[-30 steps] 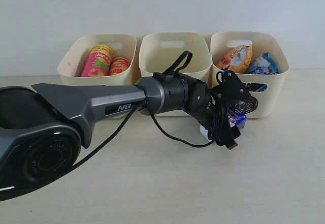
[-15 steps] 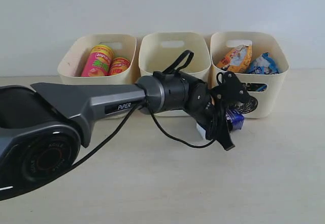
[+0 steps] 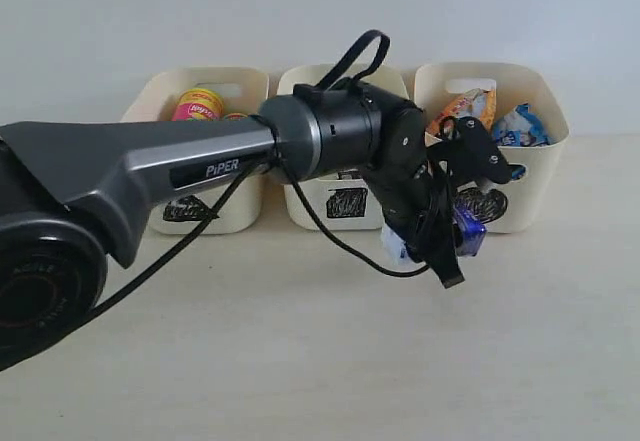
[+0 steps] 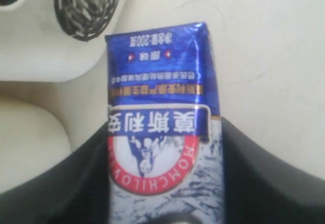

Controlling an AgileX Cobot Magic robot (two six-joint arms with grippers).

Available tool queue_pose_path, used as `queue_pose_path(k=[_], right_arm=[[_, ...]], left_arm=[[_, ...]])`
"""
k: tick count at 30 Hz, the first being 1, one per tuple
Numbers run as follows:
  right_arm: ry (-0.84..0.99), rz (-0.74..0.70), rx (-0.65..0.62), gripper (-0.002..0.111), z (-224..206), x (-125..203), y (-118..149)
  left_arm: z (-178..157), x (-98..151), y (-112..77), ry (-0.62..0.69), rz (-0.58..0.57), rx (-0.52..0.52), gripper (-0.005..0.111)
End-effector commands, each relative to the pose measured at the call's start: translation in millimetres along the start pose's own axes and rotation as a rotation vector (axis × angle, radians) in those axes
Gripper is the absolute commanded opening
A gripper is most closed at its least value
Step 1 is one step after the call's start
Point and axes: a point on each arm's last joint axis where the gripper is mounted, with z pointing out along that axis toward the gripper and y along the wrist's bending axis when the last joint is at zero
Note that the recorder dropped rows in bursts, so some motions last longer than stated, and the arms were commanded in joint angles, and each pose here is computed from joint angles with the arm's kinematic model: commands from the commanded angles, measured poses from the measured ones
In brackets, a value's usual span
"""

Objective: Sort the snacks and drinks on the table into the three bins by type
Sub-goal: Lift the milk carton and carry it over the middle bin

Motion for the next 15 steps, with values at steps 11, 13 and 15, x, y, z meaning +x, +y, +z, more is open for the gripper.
queue_pose_path(k=[11, 13, 15], right_arm=[[-0.015, 0.000, -0.001, 0.000, -0.3, -1.2, 0.1], [-0.015, 0.000, -0.001, 0.000, -0.3, -1.2, 0.1], [-0.015, 0.000, -0.001, 0.000, -0.3, -1.2, 0.1]], left_arm=[[-134.7, -44.7, 20.6, -0.197, 0.051, -0.187, 0.004], [-145.2, -44.8, 32.4, -0.239, 0.029, -0.244, 0.004], [-149.6, -42.0, 45.2, -0.268, -0.009, -0.297, 0.004]])
